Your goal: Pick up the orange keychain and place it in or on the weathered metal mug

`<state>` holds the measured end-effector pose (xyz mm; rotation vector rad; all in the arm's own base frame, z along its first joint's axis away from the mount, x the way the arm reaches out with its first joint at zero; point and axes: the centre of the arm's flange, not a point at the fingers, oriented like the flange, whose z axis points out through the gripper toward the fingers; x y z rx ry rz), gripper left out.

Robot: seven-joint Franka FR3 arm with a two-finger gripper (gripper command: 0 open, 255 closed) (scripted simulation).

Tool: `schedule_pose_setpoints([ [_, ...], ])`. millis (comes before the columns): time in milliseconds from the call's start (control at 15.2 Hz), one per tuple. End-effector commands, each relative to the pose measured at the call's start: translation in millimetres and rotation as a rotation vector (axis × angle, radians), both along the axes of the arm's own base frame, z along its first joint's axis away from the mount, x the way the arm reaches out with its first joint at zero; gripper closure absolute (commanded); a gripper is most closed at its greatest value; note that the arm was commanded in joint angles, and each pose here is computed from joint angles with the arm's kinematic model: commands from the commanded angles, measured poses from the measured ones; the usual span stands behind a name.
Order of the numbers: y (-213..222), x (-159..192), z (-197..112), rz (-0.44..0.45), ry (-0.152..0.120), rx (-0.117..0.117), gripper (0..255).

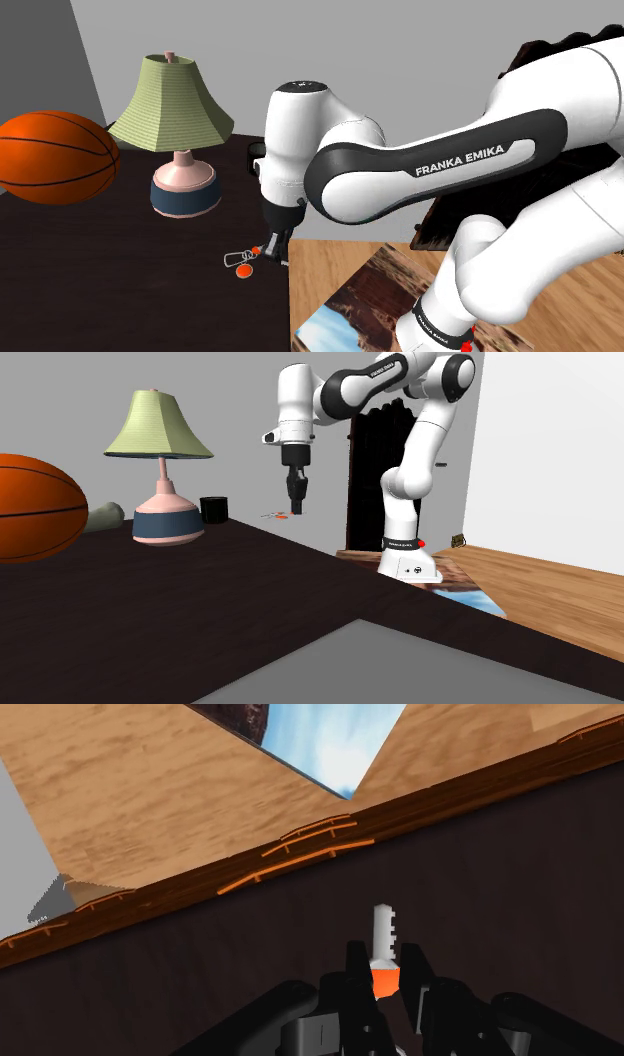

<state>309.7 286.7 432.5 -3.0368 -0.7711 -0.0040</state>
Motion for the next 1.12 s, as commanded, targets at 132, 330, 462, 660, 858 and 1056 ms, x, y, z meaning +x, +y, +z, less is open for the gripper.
schedule_pose_setpoints([
  [132,0.6,-0.9,21.3,0.000,0.000,0.000,255],
  [330,0.6,-0.9,37.1,0.000,0.000,0.000,255],
  [462,0.6,-0.9,47.7,0.000,0.000,0.000,255],
  [660,0.6,-0.9,63.5,0.000,0.000,0.000,255],
  [858,-7.6,9.5,73.9,0.000,0.000,0.000,255],
  [1056,-32.2,40.5,74.5,0.000,0.000,0.000,255],
])
